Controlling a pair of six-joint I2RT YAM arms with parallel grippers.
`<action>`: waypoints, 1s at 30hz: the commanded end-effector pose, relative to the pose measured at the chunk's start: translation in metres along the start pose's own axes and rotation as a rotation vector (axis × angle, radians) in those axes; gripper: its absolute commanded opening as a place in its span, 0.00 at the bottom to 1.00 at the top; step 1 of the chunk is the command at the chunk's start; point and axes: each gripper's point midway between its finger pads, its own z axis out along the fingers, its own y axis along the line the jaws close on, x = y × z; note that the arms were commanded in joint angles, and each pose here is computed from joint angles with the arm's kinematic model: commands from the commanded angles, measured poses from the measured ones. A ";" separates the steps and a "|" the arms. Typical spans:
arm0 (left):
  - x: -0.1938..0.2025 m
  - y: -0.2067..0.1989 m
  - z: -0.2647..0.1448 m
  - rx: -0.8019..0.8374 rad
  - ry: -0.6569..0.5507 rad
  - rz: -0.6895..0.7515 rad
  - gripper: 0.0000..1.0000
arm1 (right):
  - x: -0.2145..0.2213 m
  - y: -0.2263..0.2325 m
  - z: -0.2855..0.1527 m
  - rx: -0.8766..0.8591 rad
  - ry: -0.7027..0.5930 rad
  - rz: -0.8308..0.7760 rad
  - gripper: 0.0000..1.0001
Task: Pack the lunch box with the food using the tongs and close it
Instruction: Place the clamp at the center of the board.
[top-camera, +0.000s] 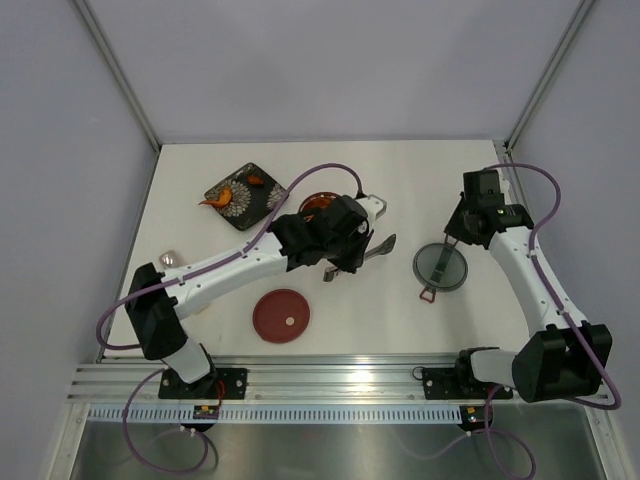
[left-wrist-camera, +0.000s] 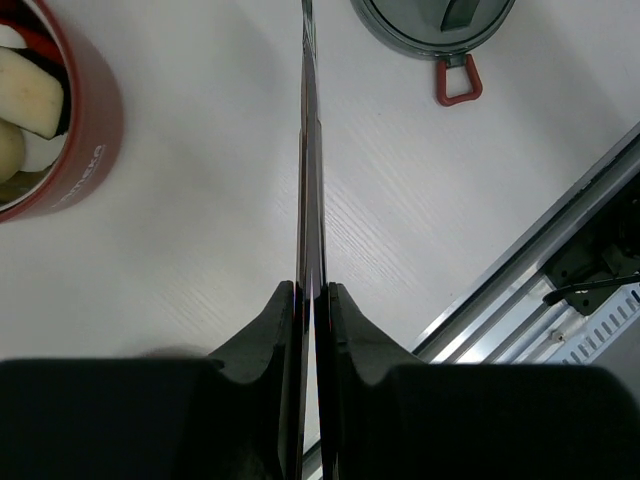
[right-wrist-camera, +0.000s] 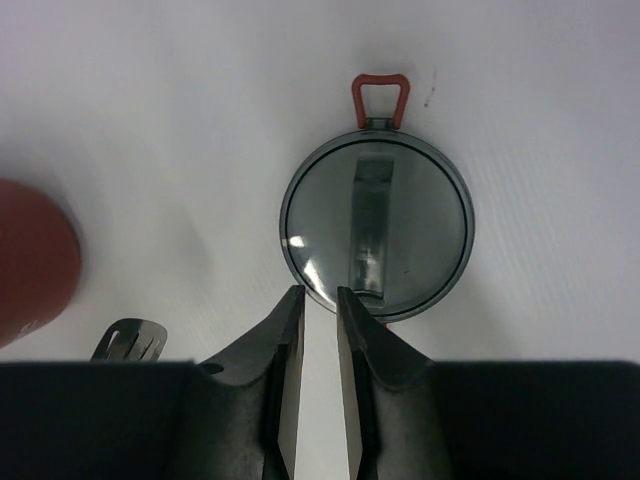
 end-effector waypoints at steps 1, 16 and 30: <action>-0.026 -0.009 0.014 -0.014 -0.134 -0.004 0.02 | -0.008 -0.022 -0.009 0.037 -0.032 -0.002 0.27; -0.015 0.007 0.018 -0.050 -0.233 0.039 0.06 | -0.002 -0.018 -0.001 -0.007 0.001 0.031 0.27; 0.028 0.010 0.080 -0.061 -0.143 0.006 0.34 | 0.022 -0.021 0.007 -0.011 0.061 0.051 0.27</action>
